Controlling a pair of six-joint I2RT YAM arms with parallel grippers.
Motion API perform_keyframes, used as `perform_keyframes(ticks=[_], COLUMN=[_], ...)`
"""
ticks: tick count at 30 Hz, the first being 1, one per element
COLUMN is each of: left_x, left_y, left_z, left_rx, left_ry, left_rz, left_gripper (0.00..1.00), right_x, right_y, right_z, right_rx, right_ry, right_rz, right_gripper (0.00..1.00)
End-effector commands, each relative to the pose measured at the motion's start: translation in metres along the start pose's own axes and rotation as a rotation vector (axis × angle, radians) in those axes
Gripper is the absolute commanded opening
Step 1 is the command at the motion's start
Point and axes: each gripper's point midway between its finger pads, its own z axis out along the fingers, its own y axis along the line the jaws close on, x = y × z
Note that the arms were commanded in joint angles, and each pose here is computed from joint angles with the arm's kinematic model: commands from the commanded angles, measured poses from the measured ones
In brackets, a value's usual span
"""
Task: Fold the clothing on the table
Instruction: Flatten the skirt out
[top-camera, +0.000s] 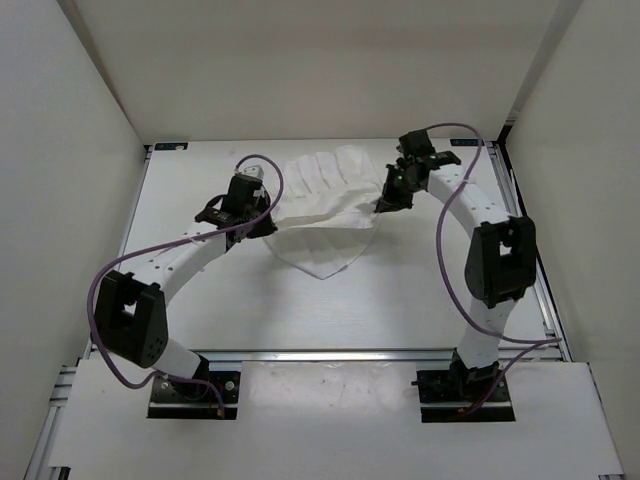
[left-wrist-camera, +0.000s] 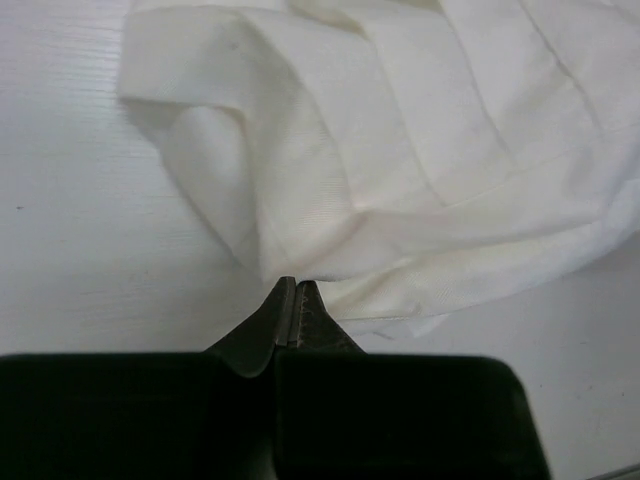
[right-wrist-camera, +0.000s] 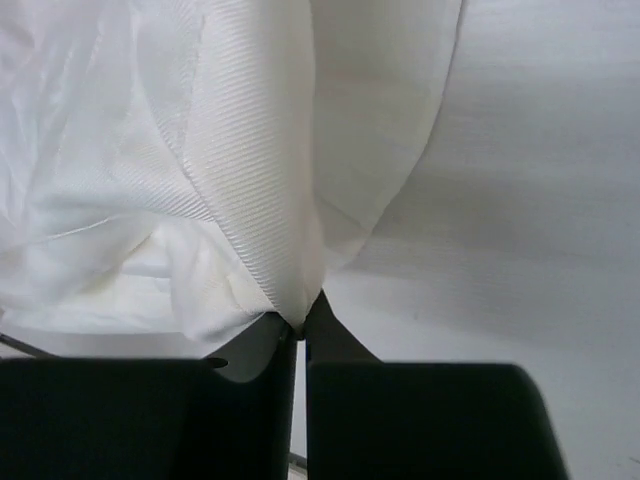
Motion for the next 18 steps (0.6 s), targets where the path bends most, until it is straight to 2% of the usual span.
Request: perform_keyframes(ticks=[1,2,4,5,6,7,8,9,10,13,14,16,18], left_x=[0.027,0.035,0.081,0.091,0.125,0.129,0.141,0.145,0.148,0.134,0.134,0.125,0.119], left_y=[0.008,-0.003,-0.001,-0.007,0.000,0.001,0.003,0.008,0.012,0.019,0.016,0.004,-0.008], left_z=[-0.006,-0.011,-0.015,-0.022,-0.026,-0.034,-0.038,-0.044,-0.050,-0.055,-0.057,-0.058,-0.061], left_rx=[0.021,0.070,0.103,0.128,0.135,0.147,0.154,0.169,0.173,0.174,0.179,0.221,0.266], left_ry=[0.066,0.070,0.148,0.158,0.219,0.218,0.249,0.249,0.244,0.201,0.207,0.201,0.194], left_rz=[-0.006,-0.023,-0.022,-0.038,-0.035,-0.042,-0.063,-0.082,-0.100,-0.141,-0.141,-0.143,-0.153], left_gripper=[0.00,0.00,0.00,0.00,0.00,0.00,0.10,0.18,0.22,0.23,0.28,0.32,0.42], right_x=[0.039,0.045,0.090,0.095,0.127,0.138,0.143,0.149,0.161,0.164,0.156,0.149,0.133], right_y=[-0.038,-0.046,-0.071,-0.077,-0.093,-0.092,-0.098,-0.101,-0.107,-0.107,-0.096,-0.081,-0.067], right_z=[-0.007,-0.012,-0.009,-0.017,-0.020,-0.027,-0.037,-0.048,-0.054,-0.075,-0.079,-0.084,-0.084], right_rx=[0.007,0.017,0.042,0.051,0.074,0.051,0.051,0.051,0.074,0.118,0.104,0.094,0.072], right_ry=[0.114,0.120,0.222,0.213,0.277,0.307,0.304,0.316,0.351,0.320,0.289,0.273,0.247], right_rz=[0.014,0.024,0.035,0.043,0.037,0.044,0.049,0.065,0.079,0.072,0.056,0.023,0.003], right_gripper=[0.00,0.00,0.01,0.00,0.00,0.05,0.11,0.24,0.27,0.39,0.39,0.39,0.39])
